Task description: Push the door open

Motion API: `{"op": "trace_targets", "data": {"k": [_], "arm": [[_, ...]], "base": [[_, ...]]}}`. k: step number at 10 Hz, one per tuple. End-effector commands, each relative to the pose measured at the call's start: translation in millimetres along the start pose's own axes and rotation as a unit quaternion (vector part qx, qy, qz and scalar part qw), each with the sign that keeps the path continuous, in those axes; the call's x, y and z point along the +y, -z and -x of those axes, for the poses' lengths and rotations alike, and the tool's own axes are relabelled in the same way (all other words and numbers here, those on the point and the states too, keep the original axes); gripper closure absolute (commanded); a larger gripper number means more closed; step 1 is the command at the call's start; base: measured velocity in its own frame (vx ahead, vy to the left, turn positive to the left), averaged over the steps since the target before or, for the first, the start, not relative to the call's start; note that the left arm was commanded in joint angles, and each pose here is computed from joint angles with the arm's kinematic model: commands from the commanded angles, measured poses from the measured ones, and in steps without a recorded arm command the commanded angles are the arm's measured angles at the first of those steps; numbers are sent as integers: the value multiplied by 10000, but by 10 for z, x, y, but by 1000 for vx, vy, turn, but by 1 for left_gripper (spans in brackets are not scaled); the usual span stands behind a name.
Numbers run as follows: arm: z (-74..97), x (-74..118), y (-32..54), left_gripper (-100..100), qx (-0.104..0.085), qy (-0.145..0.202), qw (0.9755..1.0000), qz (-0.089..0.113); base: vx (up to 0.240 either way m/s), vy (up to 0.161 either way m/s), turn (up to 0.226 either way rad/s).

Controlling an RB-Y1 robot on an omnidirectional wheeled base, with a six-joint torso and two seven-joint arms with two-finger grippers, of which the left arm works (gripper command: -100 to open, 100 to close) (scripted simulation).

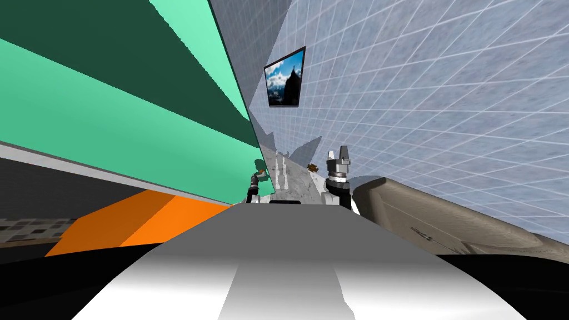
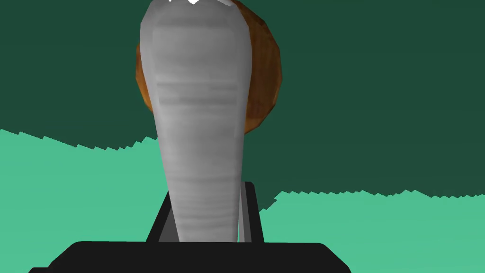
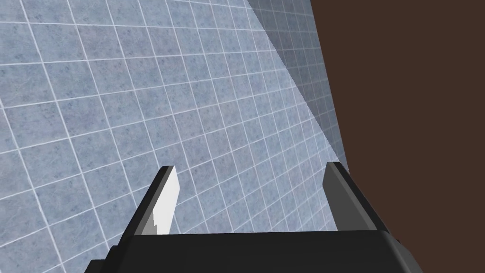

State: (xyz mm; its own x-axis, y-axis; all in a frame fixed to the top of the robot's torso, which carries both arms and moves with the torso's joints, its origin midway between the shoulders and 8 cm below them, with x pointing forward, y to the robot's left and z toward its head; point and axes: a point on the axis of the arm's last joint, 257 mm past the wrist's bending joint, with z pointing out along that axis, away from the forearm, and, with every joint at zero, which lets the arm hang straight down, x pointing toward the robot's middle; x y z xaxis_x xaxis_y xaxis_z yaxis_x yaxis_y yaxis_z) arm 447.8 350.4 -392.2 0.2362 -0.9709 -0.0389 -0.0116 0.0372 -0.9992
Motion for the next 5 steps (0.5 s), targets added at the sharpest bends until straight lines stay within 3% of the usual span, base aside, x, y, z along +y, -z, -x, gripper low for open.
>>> {"op": "trace_targets", "data": {"k": [1,5], "arm": [[108,-51,-15,100,-137,17,9999,-53],[187,-22,9,100,-348,123,9993,-24]], "base": [[170,-79,63],[163,-64,61]]}}
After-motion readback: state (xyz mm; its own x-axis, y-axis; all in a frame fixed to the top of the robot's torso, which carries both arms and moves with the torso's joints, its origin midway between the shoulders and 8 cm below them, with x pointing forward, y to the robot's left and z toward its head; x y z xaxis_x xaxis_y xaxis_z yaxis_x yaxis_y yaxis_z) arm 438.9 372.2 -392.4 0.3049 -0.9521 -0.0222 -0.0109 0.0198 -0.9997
